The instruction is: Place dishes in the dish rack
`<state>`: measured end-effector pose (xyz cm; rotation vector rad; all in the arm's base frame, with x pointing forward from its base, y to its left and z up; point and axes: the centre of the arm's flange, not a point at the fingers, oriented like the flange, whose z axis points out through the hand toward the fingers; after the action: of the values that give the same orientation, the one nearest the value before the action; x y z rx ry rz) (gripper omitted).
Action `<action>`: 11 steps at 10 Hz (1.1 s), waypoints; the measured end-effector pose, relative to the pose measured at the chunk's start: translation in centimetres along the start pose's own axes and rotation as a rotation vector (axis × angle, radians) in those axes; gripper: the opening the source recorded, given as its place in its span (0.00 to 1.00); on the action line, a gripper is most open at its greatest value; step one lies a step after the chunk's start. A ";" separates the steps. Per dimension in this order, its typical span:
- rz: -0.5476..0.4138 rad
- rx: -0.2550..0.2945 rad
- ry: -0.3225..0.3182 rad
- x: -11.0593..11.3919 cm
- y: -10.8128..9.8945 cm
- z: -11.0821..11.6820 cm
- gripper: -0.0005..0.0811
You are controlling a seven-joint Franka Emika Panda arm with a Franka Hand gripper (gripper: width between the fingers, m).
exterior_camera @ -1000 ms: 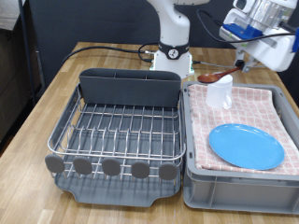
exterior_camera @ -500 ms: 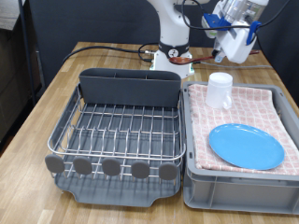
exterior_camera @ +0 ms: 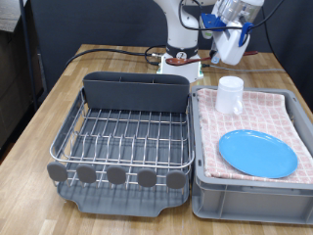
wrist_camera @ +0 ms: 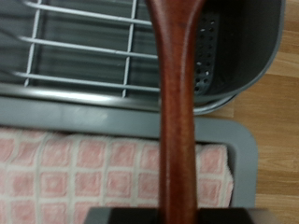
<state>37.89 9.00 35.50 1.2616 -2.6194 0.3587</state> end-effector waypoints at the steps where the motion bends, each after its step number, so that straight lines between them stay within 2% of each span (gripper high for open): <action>1: 0.023 -0.008 0.001 1.3 -0.1 0.7 0.11; 4: 0.092 -0.005 -0.051 5.0 -0.5 2.2 0.11; 5: 0.106 -0.024 -0.076 6.1 -0.6 2.6 0.11; 7: 0.105 -0.097 -0.153 7.7 -1.4 3.4 0.11; 11: 0.103 -0.175 -0.271 10.0 -3.3 4.6 0.11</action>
<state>33.99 -1.76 34.45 1.1941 -2.8718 -0.0301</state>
